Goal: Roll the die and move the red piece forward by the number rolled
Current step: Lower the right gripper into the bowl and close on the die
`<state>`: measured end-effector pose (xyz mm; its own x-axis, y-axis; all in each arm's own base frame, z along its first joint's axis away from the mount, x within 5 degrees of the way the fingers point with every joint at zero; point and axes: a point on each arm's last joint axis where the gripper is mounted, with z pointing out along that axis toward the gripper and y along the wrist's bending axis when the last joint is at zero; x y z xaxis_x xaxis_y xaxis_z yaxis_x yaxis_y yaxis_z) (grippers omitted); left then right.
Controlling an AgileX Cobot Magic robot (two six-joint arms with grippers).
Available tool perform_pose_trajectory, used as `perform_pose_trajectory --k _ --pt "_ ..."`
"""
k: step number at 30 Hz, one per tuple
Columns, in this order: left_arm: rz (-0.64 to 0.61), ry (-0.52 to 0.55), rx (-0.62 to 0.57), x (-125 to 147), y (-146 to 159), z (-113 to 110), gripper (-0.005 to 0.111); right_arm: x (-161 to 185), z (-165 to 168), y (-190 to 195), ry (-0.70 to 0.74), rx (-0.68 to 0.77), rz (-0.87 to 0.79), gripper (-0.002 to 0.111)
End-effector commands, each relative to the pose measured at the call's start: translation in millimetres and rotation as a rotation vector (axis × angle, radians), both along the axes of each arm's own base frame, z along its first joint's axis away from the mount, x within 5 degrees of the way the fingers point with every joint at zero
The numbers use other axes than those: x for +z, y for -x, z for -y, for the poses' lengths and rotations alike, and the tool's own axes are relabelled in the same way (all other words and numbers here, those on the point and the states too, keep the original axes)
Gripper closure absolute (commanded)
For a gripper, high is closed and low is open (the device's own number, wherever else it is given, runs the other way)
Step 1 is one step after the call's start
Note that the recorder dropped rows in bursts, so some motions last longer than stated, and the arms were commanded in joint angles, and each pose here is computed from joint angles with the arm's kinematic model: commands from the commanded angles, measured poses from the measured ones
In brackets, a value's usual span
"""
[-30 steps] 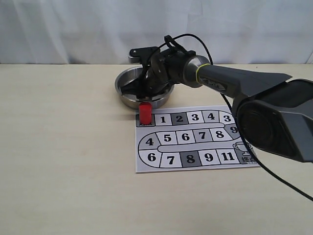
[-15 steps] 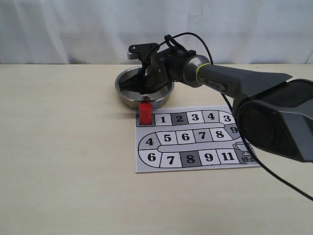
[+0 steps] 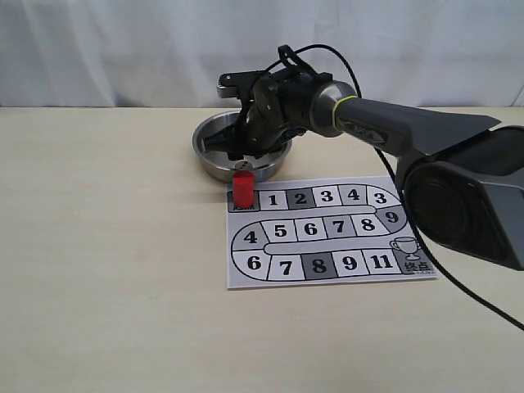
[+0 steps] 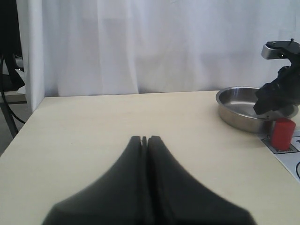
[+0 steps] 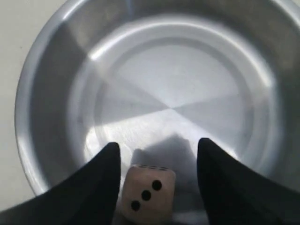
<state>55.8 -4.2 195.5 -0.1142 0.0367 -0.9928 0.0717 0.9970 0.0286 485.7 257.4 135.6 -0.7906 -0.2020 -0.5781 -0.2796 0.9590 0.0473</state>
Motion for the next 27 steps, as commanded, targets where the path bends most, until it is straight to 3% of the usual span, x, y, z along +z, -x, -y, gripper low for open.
perform_pose_trajectory --k 1,17,26,27 --pt "0.008 0.006 -0.001 -0.1 0.0 0.1 0.107 5.5 1.0 0.0 -0.021 -0.035 -0.001 0.056" --pt "0.008 0.006 -0.001 -0.1 0.0 0.1 0.107 -12.9 -1.6 1.0 -0.046 -0.05 -0.051 0.057" --pt "0.008 0.006 -0.001 -0.1 0.0 0.1 0.107 -9.6 -4.3 -2.9 -0.079 -0.042 0.003 0.105" --pt "0.008 0.006 -0.001 -0.1 0.0 0.1 0.107 -8.9 -4.8 -3.8 -0.087 -0.04 0.014 0.104"
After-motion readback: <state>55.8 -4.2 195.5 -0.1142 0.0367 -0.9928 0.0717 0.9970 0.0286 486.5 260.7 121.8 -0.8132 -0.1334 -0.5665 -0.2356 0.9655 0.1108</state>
